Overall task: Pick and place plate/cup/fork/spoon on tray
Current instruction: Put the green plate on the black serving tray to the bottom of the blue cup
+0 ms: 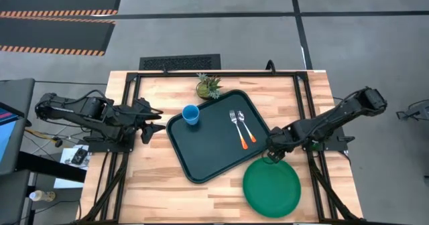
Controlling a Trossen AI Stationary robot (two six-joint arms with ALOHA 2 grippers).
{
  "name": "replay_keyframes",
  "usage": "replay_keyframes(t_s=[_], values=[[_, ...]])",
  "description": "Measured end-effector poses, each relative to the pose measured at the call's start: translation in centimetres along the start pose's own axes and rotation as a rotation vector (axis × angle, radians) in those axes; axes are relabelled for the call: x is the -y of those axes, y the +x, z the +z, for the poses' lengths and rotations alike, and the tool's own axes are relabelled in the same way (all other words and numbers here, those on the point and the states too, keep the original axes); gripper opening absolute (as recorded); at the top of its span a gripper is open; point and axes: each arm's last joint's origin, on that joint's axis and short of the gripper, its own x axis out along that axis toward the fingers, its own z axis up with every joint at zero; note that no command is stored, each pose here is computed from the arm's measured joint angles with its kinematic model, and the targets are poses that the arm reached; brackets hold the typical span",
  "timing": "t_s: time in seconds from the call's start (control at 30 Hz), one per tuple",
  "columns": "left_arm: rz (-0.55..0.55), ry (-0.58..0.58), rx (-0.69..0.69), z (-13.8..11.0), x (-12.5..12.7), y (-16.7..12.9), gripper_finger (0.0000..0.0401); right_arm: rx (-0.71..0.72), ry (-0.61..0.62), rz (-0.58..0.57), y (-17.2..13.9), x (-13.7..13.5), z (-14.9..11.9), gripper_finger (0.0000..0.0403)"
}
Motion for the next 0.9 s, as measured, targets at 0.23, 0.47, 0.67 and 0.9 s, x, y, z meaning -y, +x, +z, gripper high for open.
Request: replay_keyframes(t_s=[0.23,0.47,0.67,0.9], values=[[0.004,0.012,0.001,0.0,0.0,0.0,0.0240,-0.018,-0.039,-0.039,1.3,-0.4,-0.5,0.0204],[0.003,0.019,0.001,0.0,0.0,0.0,0.0240,-0.038,-0.100,-0.063,2.6,-0.6,-0.9,0.0188],[0.003,0.017,0.001,0.0,0.0,0.0,0.0240,-0.035,-0.079,-0.102,1.8,0.5,-0.5,0.0185],[0.003,0.014,0.001,0.0,0.0,0.0,0.0240,0.011,-0.100,0.059,-1.2,1.3,-1.7,0.0190]])
